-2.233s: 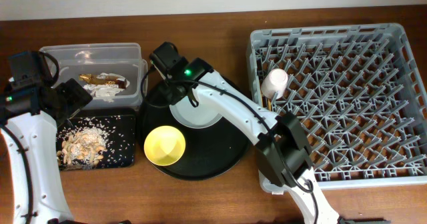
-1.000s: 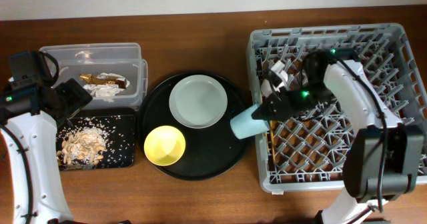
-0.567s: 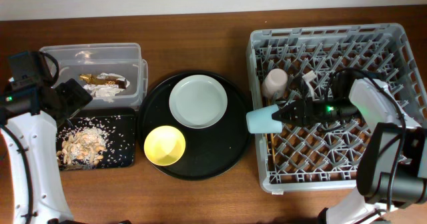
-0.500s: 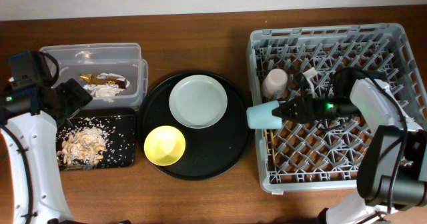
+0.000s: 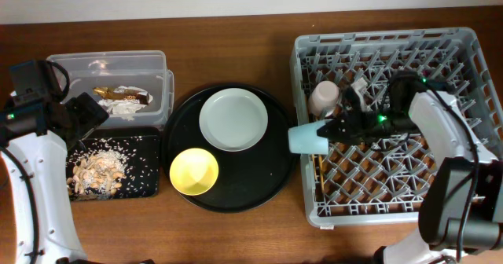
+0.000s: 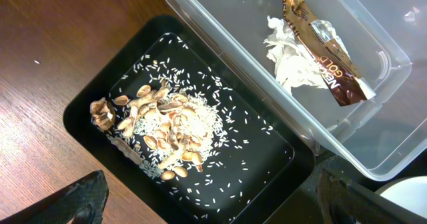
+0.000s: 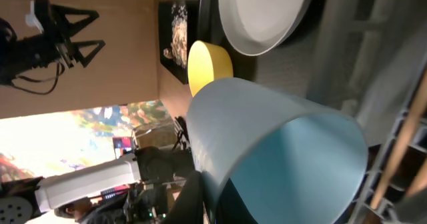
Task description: Sort waste into correct bins and load items into the dishwasher rack
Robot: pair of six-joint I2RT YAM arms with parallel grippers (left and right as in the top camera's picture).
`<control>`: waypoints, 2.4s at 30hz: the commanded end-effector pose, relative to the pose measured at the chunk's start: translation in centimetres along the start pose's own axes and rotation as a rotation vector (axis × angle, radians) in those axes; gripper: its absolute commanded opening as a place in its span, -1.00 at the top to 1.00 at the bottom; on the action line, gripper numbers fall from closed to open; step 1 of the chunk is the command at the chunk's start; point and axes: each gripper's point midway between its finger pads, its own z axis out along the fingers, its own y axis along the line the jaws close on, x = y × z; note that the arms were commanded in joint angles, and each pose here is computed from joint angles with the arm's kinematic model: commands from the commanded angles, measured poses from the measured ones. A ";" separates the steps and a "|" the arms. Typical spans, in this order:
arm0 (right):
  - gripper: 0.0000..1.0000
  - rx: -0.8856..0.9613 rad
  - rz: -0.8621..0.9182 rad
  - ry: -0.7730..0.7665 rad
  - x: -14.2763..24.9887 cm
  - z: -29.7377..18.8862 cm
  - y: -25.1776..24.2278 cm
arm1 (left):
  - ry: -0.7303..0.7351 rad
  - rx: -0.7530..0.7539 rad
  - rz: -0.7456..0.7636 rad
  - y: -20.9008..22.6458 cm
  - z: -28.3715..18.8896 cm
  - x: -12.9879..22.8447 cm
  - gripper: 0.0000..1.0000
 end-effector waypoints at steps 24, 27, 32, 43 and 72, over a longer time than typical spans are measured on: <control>0.53 0.804 0.225 0.156 2.1 -5.0 -11.2 | -0.009 0.000 -0.006 0.2 -0.3 -0.3 -0.98; 0.53 0.753 -0.014 0.032 -2.2 -6.7 -0.7 | -0.009 0.000 -0.006 0.2 -0.3 -0.3 -0.98; -0.39 0.643 -0.580 0.250 3.0 6.8 11.9 | -0.010 0.001 -0.007 0.2 -0.3 -0.3 -0.98; 0.76 0.780 -0.472 0.681 11.5 24.3 2.8 | -0.010 0.001 -0.007 0.2 -0.3 -0.3 -0.98; 0.14 1.478 -0.748 0.010 6.7 21.4 1.8 | -0.009 0.000 -0.006 0.2 -0.3 -0.3 -0.99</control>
